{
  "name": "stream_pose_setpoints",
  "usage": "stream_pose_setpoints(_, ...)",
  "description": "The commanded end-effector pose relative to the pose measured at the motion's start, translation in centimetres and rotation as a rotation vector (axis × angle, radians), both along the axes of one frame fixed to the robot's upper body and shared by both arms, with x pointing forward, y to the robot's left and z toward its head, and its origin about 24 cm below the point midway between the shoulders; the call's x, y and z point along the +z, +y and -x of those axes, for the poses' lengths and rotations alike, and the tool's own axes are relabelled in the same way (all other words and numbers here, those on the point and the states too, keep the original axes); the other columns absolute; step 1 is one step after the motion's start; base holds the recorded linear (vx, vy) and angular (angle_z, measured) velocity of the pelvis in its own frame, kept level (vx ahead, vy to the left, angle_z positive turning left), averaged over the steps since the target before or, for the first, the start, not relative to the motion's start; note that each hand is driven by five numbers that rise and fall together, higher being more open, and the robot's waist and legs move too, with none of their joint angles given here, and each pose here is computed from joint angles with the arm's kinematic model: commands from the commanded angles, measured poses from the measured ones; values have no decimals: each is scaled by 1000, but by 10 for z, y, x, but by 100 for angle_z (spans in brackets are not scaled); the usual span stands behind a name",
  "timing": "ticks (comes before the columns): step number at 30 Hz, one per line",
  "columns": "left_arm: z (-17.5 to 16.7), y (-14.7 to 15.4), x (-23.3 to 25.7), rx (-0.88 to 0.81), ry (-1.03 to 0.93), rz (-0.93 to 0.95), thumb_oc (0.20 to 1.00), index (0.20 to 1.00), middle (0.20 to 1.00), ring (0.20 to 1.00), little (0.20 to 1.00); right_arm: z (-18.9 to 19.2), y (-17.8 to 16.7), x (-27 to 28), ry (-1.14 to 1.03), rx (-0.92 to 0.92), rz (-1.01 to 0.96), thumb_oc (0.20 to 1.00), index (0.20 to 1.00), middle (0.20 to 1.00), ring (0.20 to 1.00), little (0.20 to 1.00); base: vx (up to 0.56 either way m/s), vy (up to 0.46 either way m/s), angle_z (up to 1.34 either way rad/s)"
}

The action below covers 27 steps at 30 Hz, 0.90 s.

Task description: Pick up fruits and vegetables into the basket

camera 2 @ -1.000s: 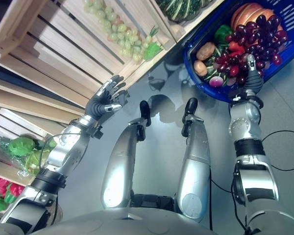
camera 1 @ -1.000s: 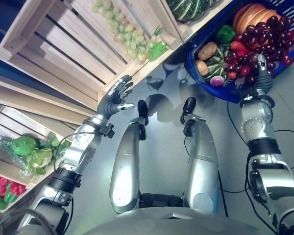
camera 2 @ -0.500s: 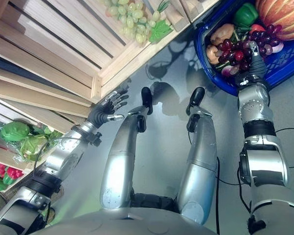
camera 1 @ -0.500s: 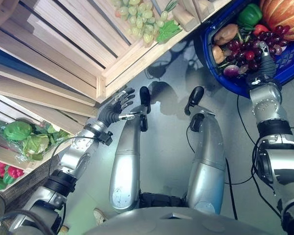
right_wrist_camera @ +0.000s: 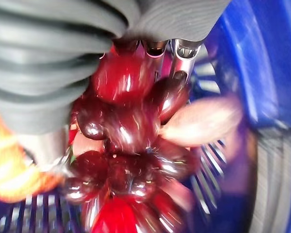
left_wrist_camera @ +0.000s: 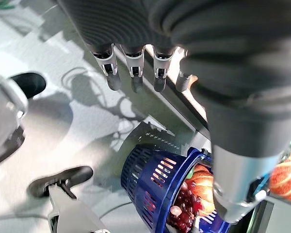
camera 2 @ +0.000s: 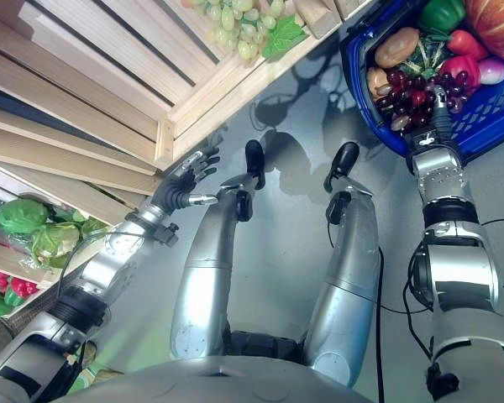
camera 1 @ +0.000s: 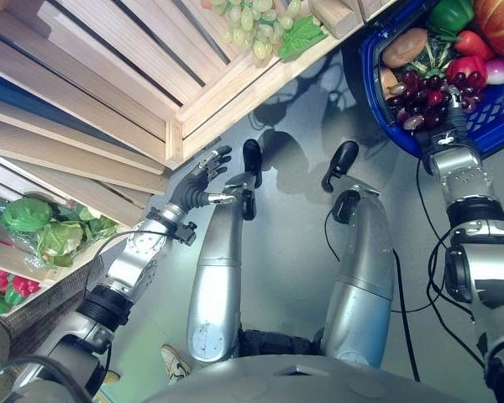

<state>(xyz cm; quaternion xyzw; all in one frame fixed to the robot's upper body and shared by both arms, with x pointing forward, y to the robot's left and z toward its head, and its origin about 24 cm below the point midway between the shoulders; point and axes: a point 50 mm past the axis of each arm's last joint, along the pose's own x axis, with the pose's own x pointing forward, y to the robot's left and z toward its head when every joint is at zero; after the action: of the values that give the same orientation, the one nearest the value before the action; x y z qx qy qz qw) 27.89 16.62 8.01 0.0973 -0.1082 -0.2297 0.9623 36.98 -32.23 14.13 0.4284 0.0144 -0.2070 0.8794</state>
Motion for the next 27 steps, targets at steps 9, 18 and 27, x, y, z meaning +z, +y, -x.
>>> stream_pose_setpoints(9,19,-32,36,18,-346,92,1000,1000,1000,1000,1000,39,-28,9,127,-591,553,1000,1000,1000,1000,1000,-29,95,-4)
stream_pose_setpoints(18,34,-4,40,319,-608,-163,1000,1000,1000,1000,1000,88,23,-62,162,-423,968,1000,1000,1000,1000,1000,22,143,-15)
stream_pose_setpoints(27,36,56,77,810,-1101,-707,1000,1000,1000,1000,1000,121,54,-78,76,-212,1295,1000,1000,1000,1000,1000,39,142,-18)
